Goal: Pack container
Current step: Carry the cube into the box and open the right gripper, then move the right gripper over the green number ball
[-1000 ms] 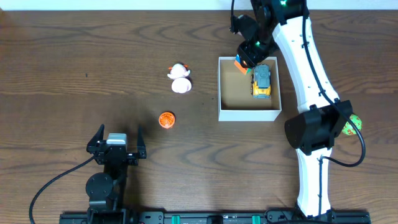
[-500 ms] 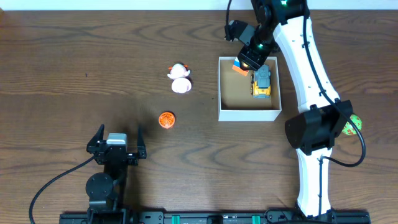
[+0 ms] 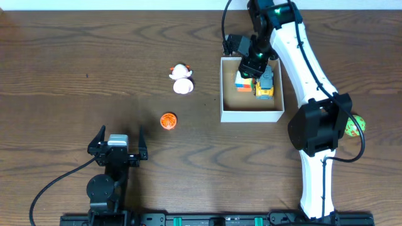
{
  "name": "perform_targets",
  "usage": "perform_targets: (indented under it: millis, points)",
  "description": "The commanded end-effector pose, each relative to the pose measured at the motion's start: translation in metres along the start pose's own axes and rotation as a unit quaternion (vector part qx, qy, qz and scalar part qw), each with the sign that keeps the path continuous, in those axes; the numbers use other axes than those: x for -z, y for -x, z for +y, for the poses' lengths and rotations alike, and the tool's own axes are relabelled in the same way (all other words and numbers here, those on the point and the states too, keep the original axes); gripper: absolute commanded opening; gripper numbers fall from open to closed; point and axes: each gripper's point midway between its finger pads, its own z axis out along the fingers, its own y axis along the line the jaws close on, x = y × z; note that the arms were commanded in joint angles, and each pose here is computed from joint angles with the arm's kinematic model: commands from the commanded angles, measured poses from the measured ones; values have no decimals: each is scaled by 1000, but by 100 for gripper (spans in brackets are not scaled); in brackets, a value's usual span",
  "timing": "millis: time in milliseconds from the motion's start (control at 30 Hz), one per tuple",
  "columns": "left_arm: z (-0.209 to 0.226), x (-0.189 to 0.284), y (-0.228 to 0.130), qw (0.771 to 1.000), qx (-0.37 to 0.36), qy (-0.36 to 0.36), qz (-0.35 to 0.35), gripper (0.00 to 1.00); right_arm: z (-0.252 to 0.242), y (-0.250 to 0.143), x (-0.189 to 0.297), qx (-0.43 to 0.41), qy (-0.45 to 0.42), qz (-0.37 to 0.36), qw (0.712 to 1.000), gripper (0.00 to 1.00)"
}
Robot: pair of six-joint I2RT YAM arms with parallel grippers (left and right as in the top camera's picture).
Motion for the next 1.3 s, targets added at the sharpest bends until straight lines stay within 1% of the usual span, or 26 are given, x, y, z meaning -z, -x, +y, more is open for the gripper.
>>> perform_targets:
  millis: [0,167,300,333,367,400,433,467,533,600,667,700,833,1067,1167,1267]
  points:
    - [-2,-1,-16,1000,-4,-6,23,98,1,2,12,15,-9,-12,1000,59]
    - [-2,-1,-16,1000,-4,-6,23,98,-5,4,12,3,-23,-13,1000,59]
    - [-2,-1,-16,1000,-4,-6,23,98,-29,1,20,-75,-87,2,993,60]
    - [-3,-1,-16,1000,-4,-6,23,98,-36,1,26,-103,-108,2,989,62]
    - [-3,-1,-16,1000,-4,-6,23,98,-44,1,33,-133,-130,0,983,66]
    - [-2,-1,-16,1000,-4,-6,23,98,-50,1,42,-159,-150,-3,976,79]
    - [-2,-1,-16,1000,-4,-6,23,98,-59,1,55,-192,-178,-8,965,99]
    - [-2,-1,-16,1000,-4,-6,23,98,-67,-1,67,-221,-204,-10,954,99]
    - [-3,-1,-16,1000,-4,-6,23,98,-87,-13,103,-308,-281,-19,909,99]
    - [-2,-1,-16,1000,-4,-6,23,98,-95,-27,135,-371,-328,-30,868,99]
    - [-3,-1,-16,1000,-4,-6,23,98,-91,-38,158,-401,-335,-38,852,99]
    - [-3,-1,-16,1000,-4,-6,23,98,-87,-43,164,-410,-330,-40,849,99]
    - [-2,-1,-16,1000,-4,-6,23,98,-57,-68,180,-423,-287,-16,859,99]
    - [-2,-1,-16,1000,-4,-6,23,98,-54,-101,196,-465,-283,-13,839,99]
    - [-2,-1,-16,1000,-4,-6,23,98,-43,-124,191,-494,-261,10,829,99]
    - [-3,-1,-16,1000,-4,-6,23,98,-19,-149,169,-520,-196,42,831,99]
